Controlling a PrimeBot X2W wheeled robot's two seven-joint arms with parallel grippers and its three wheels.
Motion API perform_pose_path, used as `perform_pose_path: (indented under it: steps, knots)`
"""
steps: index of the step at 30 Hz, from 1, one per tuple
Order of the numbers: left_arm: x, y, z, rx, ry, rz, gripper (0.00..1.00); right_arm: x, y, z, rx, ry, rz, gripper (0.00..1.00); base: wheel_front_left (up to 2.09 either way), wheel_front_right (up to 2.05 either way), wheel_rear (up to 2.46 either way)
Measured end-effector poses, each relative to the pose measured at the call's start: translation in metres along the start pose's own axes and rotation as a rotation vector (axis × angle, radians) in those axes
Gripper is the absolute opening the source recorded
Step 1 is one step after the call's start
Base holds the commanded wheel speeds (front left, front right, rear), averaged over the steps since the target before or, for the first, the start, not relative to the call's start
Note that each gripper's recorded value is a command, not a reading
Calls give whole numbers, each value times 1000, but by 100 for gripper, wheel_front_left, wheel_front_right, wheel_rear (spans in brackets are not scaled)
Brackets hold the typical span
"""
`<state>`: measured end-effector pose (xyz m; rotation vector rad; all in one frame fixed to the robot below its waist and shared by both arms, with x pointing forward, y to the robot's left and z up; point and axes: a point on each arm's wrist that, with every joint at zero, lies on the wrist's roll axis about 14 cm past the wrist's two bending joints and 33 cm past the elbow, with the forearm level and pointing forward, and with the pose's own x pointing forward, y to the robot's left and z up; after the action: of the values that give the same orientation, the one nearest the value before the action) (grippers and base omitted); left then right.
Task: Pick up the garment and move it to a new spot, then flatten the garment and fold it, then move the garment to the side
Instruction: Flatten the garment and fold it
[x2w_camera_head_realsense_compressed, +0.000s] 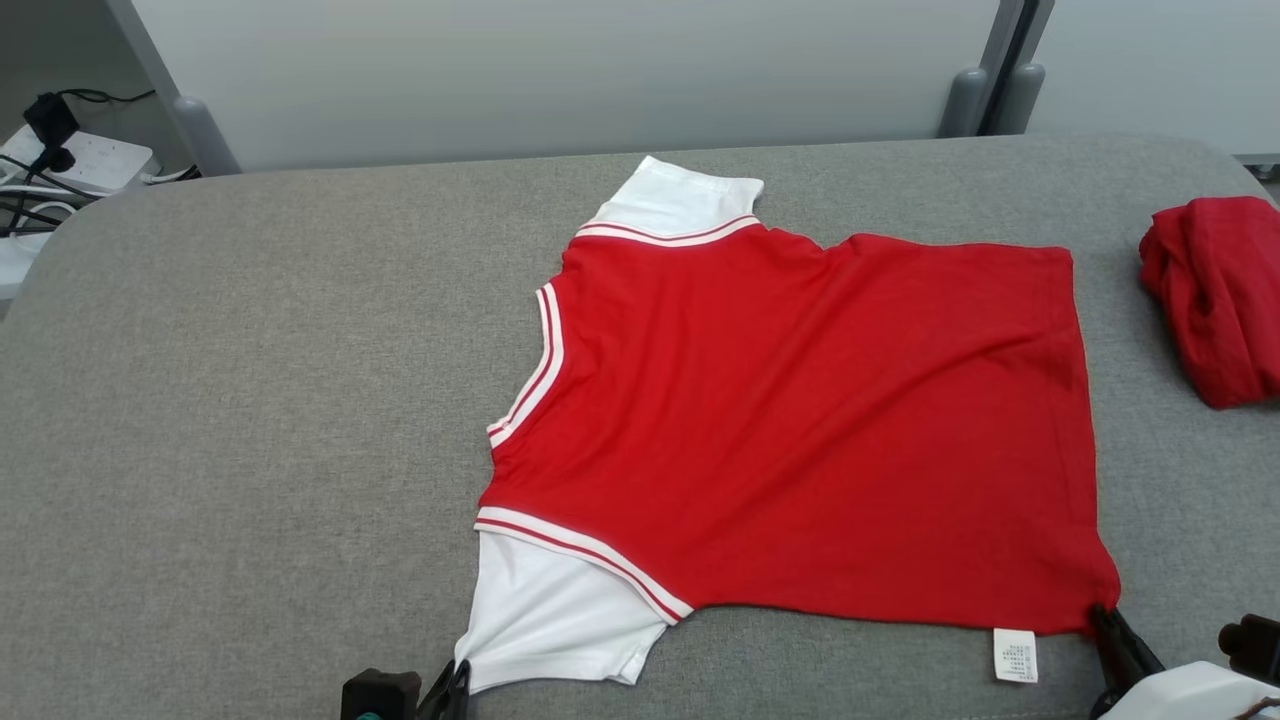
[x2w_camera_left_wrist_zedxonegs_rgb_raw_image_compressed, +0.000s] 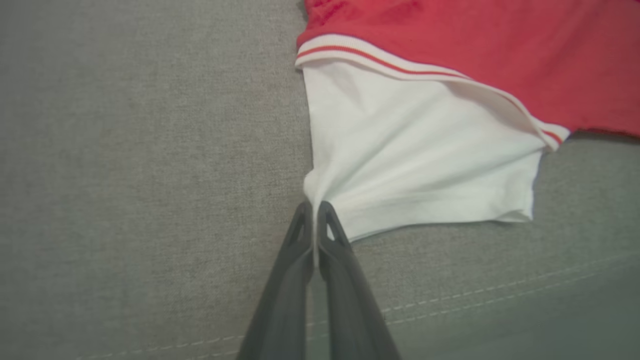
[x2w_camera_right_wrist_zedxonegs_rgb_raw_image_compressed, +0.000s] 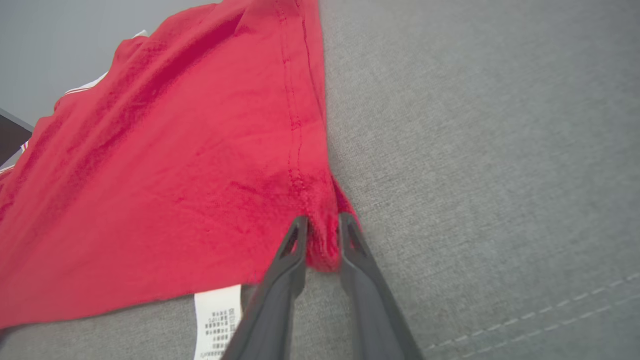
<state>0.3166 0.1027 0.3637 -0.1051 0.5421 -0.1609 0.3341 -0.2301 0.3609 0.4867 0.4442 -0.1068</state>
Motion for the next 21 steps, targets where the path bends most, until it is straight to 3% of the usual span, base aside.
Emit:
perform_pose_path:
  steps: [1,21]
  knots:
    - [0,0,1,0,-1,2,0,0,1,0,7,1,1,0,0,0,0]
    - [-35,-15,5,26,58,-90,0,-33,-15,8,-89,-3,52,0,0,0,0]
